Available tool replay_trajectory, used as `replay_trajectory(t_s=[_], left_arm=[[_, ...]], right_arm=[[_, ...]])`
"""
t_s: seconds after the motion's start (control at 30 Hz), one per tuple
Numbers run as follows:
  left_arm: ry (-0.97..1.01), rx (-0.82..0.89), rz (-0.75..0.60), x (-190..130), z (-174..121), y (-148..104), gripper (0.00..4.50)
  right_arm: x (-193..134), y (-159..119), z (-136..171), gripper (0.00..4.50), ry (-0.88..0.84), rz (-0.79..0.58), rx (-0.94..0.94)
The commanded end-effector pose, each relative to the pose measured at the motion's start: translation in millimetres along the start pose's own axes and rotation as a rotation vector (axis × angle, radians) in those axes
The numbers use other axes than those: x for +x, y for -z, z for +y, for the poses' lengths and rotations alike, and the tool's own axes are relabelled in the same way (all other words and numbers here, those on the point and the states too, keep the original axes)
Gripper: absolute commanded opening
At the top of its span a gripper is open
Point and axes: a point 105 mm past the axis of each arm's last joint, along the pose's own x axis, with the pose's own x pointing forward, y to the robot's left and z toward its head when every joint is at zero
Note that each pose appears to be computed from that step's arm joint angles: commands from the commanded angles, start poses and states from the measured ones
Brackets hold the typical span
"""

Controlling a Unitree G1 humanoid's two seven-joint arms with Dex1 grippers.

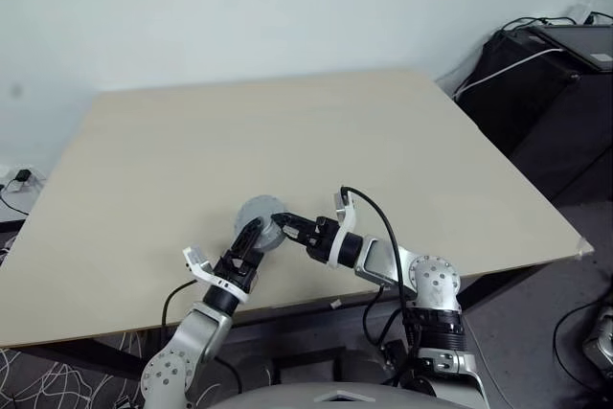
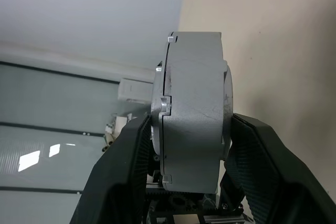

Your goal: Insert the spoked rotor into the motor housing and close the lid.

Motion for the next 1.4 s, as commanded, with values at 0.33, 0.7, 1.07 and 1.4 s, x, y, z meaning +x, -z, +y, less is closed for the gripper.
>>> replay_trajectory(t_s=[0.33, 0.7, 1.07, 1.4], left_arm=[[0.108, -0.081, -0.033, 12, -17, 6, 2.24], [0.124, -0.090, -0.027, 12, -18, 7, 2.23], [0.130, -0.094, -0.035, 12, -18, 6, 2.12], [0.132, -0.078, -0.097, 10, -19, -3, 2.12]], right_arm=[[10, 14, 27, 2.09, -0.137, 0.032, 0.038], [9, 9, 22, 2.09, -0.086, 0.001, -0.028], [8, 7, 22, 4.50, -0.093, -0.012, -0.049], [-7, -1, 2, 4.50, 0.028, -0.025, -0.121]])
